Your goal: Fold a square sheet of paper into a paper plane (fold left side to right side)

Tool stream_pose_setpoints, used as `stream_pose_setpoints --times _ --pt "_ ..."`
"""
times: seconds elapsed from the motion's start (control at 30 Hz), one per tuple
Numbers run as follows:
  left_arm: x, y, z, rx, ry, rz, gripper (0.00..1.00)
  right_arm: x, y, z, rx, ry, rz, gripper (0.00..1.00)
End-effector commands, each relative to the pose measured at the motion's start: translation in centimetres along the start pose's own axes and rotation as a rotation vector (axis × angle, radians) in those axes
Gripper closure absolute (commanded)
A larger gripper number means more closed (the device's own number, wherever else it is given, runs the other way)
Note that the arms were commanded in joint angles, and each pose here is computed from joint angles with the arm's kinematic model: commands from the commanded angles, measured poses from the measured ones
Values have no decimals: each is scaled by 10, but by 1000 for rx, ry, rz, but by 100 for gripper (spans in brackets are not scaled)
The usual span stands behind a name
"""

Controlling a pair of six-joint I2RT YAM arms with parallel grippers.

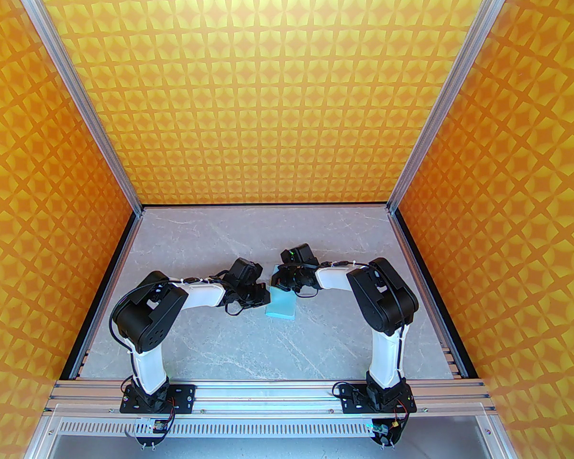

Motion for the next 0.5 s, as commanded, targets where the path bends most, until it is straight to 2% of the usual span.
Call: stream_pose_setpoints --times 0.0,0.2,0.47 --pt "20 -11 13 -34 36 75 100 3 -3 -16 94 -11 -3 100" --pt "40 -16 13 -77 22 147 100 -8 -2 -11 133 -2 -31 100" --pt "51 -15 18 -97 20 178 100 -30 -2 -9 140 -21 -50 100"
Point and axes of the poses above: each hand's point on the last joint's axis, 136 mm out from that joint toward the fingers, its own y axis back along the fingers, its own z axis along the line the jaws close on, x = y × z, the point moved 6 cm from there along y, back along the fingers, and after that the axes turned 15 degrees about -y, right-handed, at the moved point
